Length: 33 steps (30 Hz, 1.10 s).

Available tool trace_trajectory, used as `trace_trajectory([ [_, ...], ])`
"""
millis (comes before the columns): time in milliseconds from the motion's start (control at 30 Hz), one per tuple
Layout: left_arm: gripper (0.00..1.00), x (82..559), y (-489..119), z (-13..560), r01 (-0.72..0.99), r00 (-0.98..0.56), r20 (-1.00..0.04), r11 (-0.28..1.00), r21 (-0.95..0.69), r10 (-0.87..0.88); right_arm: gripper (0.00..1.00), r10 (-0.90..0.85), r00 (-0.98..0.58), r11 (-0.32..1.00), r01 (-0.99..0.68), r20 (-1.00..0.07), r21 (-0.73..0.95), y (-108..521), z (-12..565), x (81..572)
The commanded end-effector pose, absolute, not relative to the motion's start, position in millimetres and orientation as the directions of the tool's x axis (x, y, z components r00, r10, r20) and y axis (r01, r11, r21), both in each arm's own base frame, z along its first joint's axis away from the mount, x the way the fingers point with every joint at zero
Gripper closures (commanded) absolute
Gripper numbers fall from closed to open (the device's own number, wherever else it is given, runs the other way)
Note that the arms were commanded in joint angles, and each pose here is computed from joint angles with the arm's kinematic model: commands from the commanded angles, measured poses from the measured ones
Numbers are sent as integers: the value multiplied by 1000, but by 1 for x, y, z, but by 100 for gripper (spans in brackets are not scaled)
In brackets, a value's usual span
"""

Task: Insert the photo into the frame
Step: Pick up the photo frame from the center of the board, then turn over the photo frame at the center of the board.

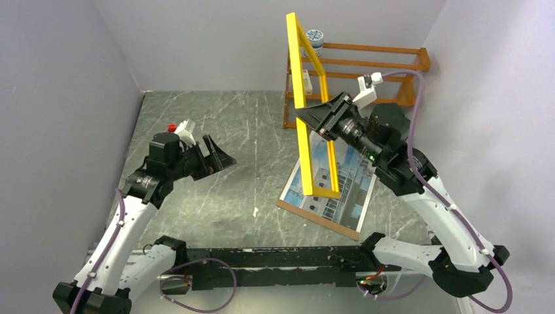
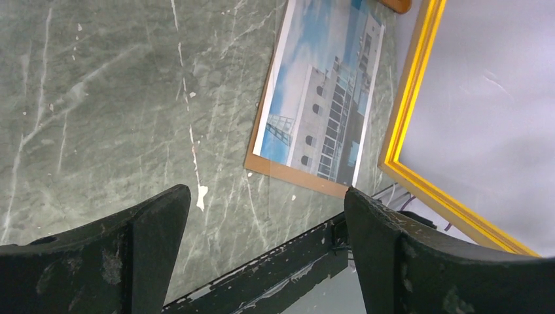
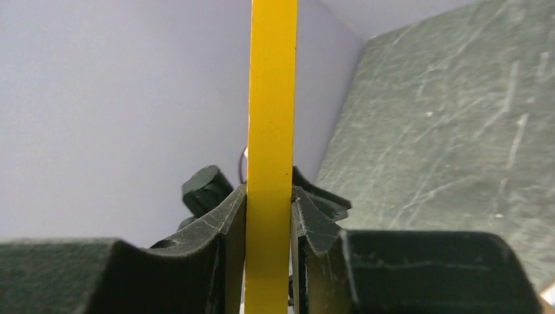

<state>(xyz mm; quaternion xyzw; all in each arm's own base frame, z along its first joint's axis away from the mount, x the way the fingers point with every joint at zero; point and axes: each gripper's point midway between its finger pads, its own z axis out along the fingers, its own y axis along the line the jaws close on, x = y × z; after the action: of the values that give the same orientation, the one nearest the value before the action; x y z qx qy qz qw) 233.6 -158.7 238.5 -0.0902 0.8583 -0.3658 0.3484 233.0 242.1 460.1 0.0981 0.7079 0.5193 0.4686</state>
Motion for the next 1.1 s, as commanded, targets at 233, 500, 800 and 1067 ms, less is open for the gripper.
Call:
trace_trajectory([
  [233,6,240,-160,262,96,-700,-535,680,-727,-473,100,559,-679,10,-569,-476,822,293,553,199],
  [500,6,266,-133,248,-57,-612,-565,743,-667,-554,100,433,-829,-198,-470,-353,860,354,547,219],
  [800,6,280,-71,191,-378,-515,-509,715,-588,-690,100,438,-891,-324,-280,-120,904,407,489,278],
  [1067,6,289,-70,143,-399,-540,-421,663,-634,-728,100,378,-921,-437,-87,95,895,424,431,313],
])
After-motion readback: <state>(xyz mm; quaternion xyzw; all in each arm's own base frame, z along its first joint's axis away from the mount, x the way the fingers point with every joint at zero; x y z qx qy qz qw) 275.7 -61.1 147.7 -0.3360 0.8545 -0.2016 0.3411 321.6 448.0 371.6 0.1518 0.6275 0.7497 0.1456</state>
